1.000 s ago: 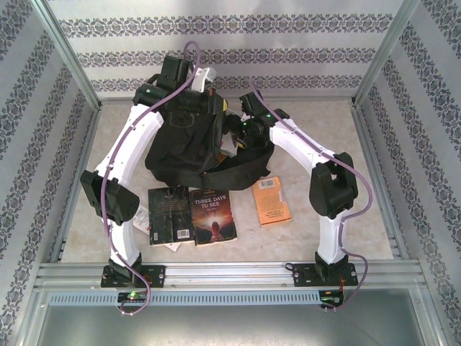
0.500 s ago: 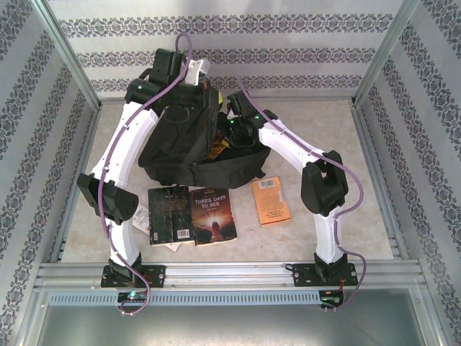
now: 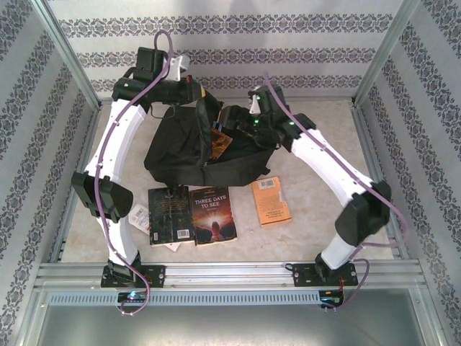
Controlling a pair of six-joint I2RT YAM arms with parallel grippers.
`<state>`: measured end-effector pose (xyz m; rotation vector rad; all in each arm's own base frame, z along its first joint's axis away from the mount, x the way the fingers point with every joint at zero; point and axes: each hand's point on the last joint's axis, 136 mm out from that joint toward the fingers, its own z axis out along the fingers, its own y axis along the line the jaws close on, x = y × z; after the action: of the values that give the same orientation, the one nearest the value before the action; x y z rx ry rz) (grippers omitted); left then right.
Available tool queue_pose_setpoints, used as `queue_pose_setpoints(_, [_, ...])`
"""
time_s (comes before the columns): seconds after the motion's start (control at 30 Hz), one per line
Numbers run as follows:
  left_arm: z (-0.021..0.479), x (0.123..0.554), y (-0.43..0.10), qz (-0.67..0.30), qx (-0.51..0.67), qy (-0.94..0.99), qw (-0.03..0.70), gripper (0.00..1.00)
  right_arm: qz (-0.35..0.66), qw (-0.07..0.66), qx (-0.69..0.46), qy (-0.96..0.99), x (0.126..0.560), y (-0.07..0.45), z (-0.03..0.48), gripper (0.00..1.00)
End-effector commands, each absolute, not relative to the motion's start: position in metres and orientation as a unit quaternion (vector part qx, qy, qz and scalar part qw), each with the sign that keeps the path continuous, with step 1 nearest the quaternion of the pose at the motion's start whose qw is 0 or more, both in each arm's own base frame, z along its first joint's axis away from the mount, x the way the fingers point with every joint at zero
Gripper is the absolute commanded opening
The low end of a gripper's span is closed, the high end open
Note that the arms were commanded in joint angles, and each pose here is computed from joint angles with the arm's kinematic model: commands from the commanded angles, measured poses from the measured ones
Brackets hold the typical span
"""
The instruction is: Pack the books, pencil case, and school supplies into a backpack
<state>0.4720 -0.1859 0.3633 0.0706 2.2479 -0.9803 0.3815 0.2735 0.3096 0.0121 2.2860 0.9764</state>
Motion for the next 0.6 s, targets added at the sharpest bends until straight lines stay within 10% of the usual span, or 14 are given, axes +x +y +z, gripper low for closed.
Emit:
queue_pose_setpoints(0.0, [0.412,0.485,-0.179,-0.388,0.032,0.822,0.415,0.0,0.318,0.307,-0.035,0.896,0.363,0.263,0.277,0.91])
queue_pose_setpoints(0.43, [0.357,0.513,-0.208,-0.41,0.038,0.846,0.338,0.01,0.25,0.234,-0.119,0.932,0.29,0.266,0.187,0.92])
queue_pose_setpoints(0.57, [0.332,0.504,-0.219,-0.386,0.05,0.868,0.309,0.19,0.233,0.235,-0.111,0.937,0.293,0.261,0.176,0.92])
